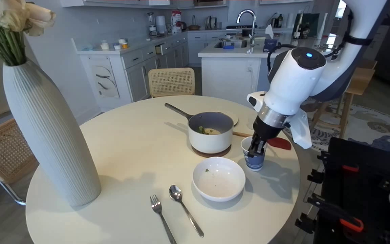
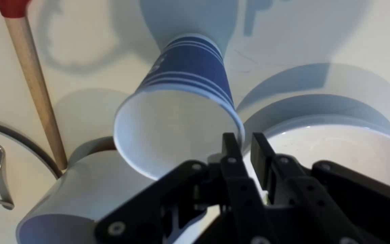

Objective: Move the blue cup to the right, move the silver fork and spoon to the left, move the blue cup to the left

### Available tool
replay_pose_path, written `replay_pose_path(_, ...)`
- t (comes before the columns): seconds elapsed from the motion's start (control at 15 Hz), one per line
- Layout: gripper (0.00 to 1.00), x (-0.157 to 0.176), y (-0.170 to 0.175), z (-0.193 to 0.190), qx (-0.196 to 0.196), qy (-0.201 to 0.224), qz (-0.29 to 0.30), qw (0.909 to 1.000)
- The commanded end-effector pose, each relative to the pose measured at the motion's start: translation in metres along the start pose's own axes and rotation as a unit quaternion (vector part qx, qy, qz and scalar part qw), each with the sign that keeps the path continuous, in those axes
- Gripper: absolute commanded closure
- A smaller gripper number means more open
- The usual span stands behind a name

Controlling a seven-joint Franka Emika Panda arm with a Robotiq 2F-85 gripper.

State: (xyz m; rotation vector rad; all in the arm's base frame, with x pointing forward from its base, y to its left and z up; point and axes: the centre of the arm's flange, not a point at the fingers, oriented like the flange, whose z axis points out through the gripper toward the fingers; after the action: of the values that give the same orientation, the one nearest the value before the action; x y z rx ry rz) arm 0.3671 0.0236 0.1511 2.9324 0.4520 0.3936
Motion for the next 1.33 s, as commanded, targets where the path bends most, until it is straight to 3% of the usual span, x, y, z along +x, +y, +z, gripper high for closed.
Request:
replay_pose_path(0.0, 0.49, -0.009, -0.002, 0.020, 0.005, 0.009, 0.005, 0.9999)
replay_pose_path(0.47, 0.00, -0.002, 0.011, 0.012, 0.009, 0.018, 0.012, 0.9997)
replay_pose_path(1.27, 0.00, 0.039, 0.066, -0.039, 0.061, 0.030, -0.007, 0.9977)
